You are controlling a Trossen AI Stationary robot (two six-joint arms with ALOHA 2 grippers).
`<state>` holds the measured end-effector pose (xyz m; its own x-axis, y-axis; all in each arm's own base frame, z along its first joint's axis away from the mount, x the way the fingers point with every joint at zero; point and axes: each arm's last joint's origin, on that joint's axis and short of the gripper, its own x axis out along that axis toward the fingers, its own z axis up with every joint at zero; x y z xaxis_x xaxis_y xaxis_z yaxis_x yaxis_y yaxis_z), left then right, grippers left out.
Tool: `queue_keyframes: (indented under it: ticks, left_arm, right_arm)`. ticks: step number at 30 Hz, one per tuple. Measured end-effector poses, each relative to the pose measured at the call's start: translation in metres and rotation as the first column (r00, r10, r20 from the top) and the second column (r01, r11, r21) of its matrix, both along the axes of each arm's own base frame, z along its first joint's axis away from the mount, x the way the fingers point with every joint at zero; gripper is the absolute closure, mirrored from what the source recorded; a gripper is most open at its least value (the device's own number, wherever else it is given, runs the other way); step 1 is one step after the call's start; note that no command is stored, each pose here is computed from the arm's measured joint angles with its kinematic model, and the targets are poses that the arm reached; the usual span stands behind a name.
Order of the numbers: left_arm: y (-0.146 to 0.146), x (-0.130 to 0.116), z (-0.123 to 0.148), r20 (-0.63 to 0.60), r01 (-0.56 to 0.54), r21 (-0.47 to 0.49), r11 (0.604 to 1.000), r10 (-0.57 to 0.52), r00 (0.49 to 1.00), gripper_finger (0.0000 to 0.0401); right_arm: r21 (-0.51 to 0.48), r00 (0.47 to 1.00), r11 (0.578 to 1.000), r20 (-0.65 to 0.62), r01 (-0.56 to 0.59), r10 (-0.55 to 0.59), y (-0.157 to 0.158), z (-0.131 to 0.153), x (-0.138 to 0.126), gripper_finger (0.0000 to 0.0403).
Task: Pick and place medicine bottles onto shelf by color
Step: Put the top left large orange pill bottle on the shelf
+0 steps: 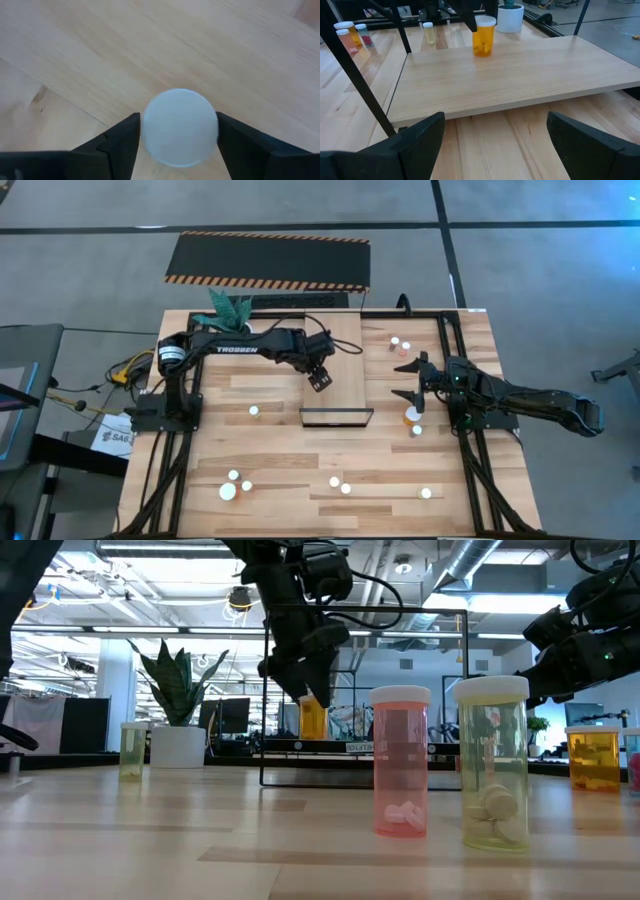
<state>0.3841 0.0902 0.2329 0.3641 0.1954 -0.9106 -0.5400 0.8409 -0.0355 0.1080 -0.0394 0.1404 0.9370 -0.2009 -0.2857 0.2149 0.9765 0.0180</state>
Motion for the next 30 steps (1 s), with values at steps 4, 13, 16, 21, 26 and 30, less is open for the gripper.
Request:
queue_keyframes:
  ticks: [4,13,16,21,26,30]
  left_arm:
    - [0.000,0.000,0.000,0.001,-0.002,0.002,1.000,0.002,1.000,0.0150]
    - [0.002,0.004,0.002,0.043,0.007,0.021,1.000,-0.008,0.999,0.0112]
    - [0.003,0.003,0.002,0.033,0.016,0.024,1.000,-0.017,0.999,0.0090]
    - [0.007,-0.002,0.010,0.041,0.063,0.025,0.998,-0.064,0.997,0.0054]
    - [0.005,-0.011,0.028,0.061,0.101,0.058,0.993,-0.104,0.993,0.0035]
    - [0.002,-0.022,0.042,0.063,0.121,0.076,0.990,-0.126,0.990,0.0034]
  right_arm:
    - [0.000,1.000,1.000,0.000,0.000,0.000,0.000,0.000,0.000,0.0029]
    - [0.000,1.000,1.000,0.000,0.000,0.000,0.000,0.000,0.000,0.0029]
    - [0.000,1.000,1.000,0.000,0.000,0.000,0.000,0.000,0.000,0.0029]
    - [0.000,1.000,1.000,0.000,0.000,0.000,0.000,0.000,0.000,0.0029]
    - [0.000,1.000,1.000,0.000,0.000,0.000,0.000,0.000,0.000,0.0029]
    - [0.000,1.000,1.000,0.000,0.000,0.000,0.000,0.000,0.000,0.0029]
